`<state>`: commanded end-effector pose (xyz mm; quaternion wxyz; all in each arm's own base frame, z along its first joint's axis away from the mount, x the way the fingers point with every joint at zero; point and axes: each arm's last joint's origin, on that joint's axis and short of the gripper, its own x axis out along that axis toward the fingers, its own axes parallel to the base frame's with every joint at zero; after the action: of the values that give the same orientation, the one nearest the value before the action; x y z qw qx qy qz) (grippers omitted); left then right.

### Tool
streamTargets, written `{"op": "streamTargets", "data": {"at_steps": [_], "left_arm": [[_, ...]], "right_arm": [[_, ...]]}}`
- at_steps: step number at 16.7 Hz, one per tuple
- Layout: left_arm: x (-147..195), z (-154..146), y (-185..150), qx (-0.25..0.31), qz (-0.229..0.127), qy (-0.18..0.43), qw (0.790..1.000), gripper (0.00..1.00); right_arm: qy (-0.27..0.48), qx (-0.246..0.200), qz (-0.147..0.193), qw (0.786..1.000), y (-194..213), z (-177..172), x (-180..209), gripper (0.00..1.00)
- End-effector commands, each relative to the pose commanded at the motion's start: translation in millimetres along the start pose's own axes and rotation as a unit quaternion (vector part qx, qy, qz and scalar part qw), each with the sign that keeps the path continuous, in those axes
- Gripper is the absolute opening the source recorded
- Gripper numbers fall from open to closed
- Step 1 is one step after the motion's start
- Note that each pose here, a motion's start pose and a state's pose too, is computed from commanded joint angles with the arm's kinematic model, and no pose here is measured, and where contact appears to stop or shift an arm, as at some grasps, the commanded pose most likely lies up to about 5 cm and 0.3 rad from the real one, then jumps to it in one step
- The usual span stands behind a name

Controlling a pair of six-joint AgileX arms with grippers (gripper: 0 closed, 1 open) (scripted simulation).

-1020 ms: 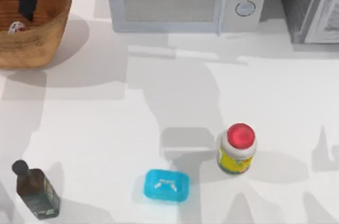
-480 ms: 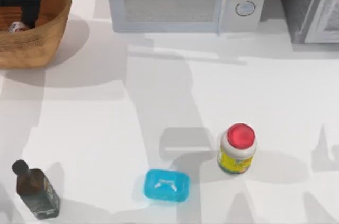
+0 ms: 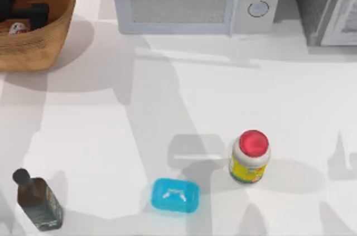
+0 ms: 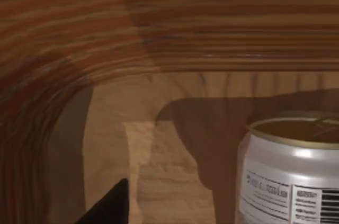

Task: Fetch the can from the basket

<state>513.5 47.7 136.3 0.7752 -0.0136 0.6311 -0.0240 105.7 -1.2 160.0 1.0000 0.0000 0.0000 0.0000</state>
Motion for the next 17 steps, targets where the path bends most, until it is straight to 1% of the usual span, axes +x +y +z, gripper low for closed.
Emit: {"op": "streamTargets", "data": {"at_steps": [4, 17], "left_arm": [[4.3, -0.3, 0.1, 0.000, 0.000, 0.000, 1.000, 1.00], [4.3, -0.3, 0.1, 0.000, 0.000, 0.000, 1.000, 0.02]], "right_arm": [[0.000, 0.000, 0.000, 1.000, 0.0, 0.0, 0.0, 1.00], [0.000, 0.000, 0.000, 1.000, 0.0, 0.0, 0.0, 1.00]]}}
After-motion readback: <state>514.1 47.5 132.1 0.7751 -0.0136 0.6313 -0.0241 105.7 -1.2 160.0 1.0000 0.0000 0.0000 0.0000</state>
